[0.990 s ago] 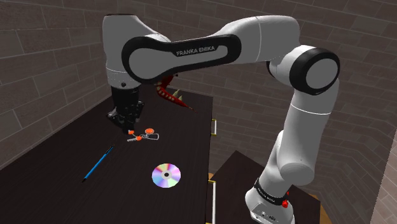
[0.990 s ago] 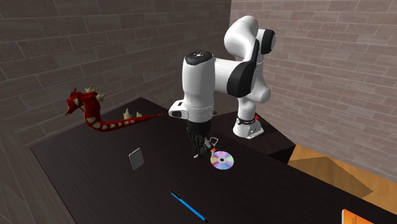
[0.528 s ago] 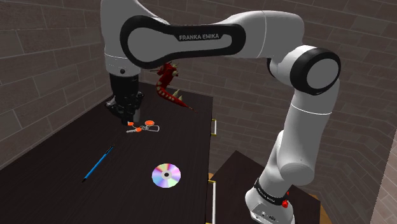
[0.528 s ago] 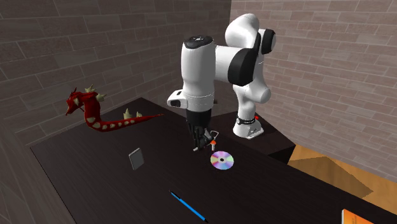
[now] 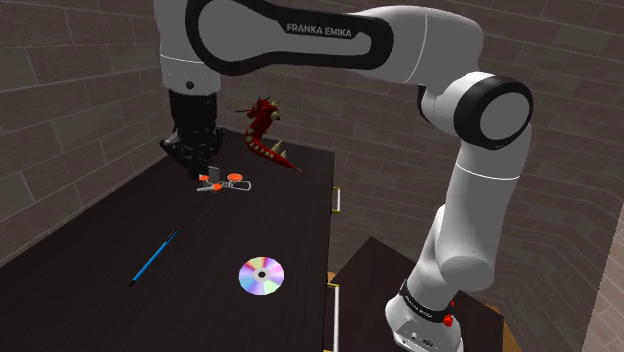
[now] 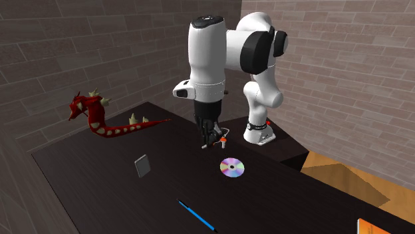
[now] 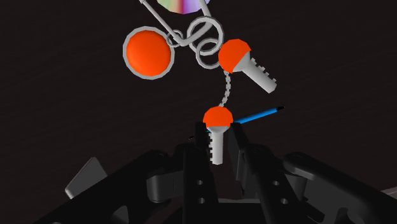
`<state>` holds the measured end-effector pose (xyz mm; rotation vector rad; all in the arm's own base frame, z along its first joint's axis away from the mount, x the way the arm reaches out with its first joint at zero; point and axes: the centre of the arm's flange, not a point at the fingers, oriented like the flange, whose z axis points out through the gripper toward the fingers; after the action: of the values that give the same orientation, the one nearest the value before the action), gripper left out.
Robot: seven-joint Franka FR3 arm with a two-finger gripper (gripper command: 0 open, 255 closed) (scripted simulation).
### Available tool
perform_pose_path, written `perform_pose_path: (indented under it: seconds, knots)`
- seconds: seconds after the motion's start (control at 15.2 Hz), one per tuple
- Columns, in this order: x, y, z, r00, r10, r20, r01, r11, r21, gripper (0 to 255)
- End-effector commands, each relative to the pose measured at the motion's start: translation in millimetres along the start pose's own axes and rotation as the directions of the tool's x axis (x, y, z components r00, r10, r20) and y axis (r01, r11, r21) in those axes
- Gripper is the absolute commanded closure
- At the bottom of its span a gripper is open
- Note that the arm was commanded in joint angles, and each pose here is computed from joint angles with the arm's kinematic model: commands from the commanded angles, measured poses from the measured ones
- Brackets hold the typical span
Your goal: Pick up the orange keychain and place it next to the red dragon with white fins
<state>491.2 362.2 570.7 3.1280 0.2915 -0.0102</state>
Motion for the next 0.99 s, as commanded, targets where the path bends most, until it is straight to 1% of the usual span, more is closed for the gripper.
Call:
perform_pose_path:
  seconds: [0.0, 0.92]
  knots:
    - [-1.1, 0.7, -10.3, 1.000, 0.000, 0.001, 0.000, 1.000, 0.000, 255]
    - [-1.6, 0.7, -84.2, 1.000, 0.000, 0.001, 0.000, 1.000, 0.000, 255]
